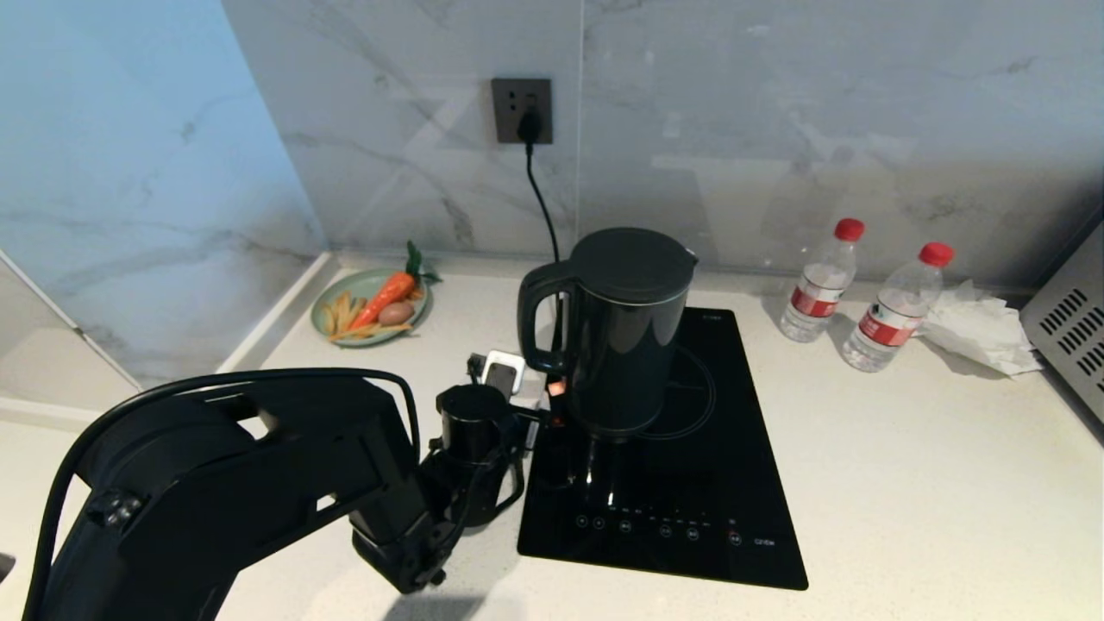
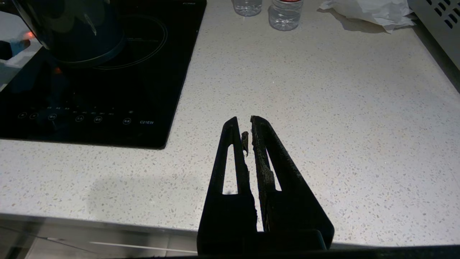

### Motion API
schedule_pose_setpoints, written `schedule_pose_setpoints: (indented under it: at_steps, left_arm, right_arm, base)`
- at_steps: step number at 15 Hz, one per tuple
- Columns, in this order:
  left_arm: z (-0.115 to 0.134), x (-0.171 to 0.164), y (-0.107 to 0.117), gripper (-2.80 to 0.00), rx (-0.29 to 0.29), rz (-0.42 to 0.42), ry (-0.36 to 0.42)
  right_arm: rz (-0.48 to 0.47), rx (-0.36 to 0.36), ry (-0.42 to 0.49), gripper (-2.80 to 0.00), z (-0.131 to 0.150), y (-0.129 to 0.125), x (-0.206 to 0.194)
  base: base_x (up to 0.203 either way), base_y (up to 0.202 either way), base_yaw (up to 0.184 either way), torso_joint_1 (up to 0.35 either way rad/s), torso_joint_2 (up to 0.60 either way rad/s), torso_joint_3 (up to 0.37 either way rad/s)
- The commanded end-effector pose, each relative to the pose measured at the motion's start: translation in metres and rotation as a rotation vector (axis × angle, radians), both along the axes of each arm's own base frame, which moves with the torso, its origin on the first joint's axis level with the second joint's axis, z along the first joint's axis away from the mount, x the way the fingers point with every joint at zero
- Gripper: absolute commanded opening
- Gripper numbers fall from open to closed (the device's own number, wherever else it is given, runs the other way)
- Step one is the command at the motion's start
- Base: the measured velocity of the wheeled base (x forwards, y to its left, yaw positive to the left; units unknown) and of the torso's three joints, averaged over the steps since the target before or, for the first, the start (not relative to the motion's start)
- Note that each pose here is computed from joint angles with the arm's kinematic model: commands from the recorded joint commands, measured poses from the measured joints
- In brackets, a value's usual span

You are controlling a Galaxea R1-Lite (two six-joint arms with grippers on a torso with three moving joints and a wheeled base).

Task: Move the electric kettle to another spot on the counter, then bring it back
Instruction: Finish boiling water

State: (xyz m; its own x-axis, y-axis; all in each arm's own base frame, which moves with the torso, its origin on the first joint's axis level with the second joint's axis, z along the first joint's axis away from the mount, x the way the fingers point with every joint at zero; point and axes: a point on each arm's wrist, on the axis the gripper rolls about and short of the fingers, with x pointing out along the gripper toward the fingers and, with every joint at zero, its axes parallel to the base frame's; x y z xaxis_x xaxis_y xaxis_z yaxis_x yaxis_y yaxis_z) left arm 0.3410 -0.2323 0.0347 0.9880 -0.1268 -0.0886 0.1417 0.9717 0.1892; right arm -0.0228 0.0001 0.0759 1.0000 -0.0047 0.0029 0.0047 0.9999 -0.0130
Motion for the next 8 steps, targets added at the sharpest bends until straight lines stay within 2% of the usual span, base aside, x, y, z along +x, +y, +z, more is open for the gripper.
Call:
schedule_pose_setpoints:
  at_steps: [1, 8]
  left_arm:
    - [0.0037, -0.0009, -0.001, 0.0, -0.007, 0.0, -0.012]
    - [0.0056, -0.0009, -0.0003, 0.0, -0.01, 0.001, -0.015]
  right_arm:
    - [0.0, -0.001, -0.001, -2.8, 0.0003, 0.0, -0.0001]
    - [0.0, -0.001, -0.001, -2.8, 0.0001, 0.0, 0.0]
  base:
    - [0.0, 0.0, 0.0, 0.0, 0.0, 0.0]
    - [0.0, 0.0, 0.0, 0.0, 0.0, 0.0]
